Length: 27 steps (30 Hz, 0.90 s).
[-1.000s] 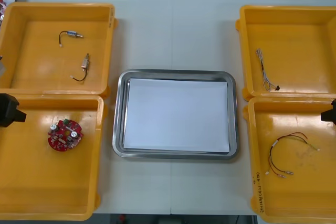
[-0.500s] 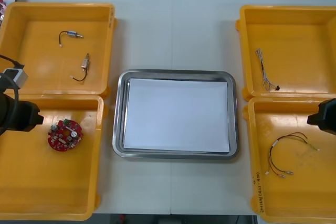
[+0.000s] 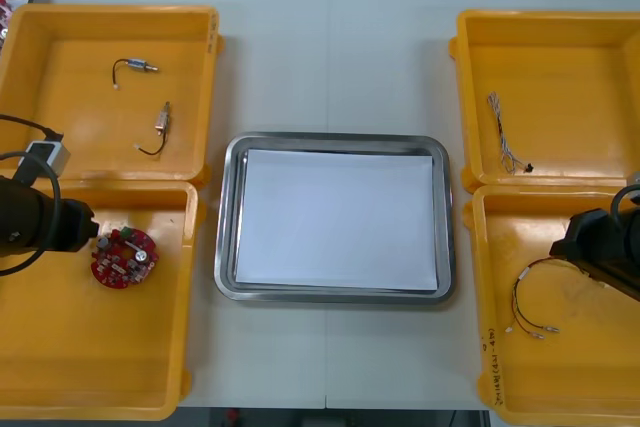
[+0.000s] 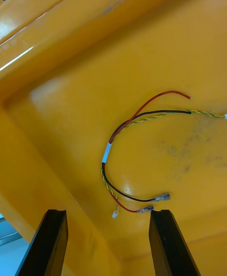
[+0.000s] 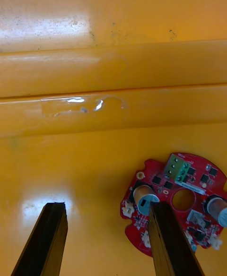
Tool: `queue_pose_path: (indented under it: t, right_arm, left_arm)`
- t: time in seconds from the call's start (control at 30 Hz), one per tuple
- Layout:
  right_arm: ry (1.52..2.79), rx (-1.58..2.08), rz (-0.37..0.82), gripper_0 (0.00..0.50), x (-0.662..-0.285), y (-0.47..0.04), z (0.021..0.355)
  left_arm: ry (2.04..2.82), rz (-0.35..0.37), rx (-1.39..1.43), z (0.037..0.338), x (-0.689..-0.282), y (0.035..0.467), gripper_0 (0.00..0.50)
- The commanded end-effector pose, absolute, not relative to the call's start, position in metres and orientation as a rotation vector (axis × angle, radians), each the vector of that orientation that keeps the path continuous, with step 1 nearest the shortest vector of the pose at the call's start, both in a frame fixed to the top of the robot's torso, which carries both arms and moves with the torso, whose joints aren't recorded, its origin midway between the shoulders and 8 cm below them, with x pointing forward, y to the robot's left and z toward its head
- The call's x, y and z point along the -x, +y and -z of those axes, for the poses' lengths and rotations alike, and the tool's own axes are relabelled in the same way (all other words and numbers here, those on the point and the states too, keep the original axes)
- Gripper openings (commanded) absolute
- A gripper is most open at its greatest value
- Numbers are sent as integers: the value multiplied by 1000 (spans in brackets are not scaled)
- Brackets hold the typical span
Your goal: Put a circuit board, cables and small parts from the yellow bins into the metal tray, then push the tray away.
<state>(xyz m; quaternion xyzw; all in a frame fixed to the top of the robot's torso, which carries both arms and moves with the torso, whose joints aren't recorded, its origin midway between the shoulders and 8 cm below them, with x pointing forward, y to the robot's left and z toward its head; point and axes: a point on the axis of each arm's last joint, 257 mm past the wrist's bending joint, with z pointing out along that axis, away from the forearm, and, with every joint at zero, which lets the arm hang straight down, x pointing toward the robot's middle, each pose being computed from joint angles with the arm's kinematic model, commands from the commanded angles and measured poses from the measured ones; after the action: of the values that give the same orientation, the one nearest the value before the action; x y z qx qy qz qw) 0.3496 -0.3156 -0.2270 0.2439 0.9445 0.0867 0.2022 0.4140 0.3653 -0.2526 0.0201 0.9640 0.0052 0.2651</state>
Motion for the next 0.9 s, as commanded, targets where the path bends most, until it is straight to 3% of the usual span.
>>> queue_pose_path:
  t: [0.03, 0.27, 0.63, 0.9]
  right_arm:
    - [2651, -694, -225, 500, -339, -312, 236]
    - [2689, -728, -185, 500, -333, -317, 253]
    - [2613, -762, -49, 500, -354, -318, 274]
    - [2589, -805, -104, 500, -365, -310, 282]
  left_arm:
    - [2610, -59, -215, 268, -408, 361, 500]
    - [2612, -46, -241, 276, -407, 351, 500]
    - [2600, -34, -261, 288, -410, 342, 500]
    - [2593, -62, -265, 291, -412, 346, 500]
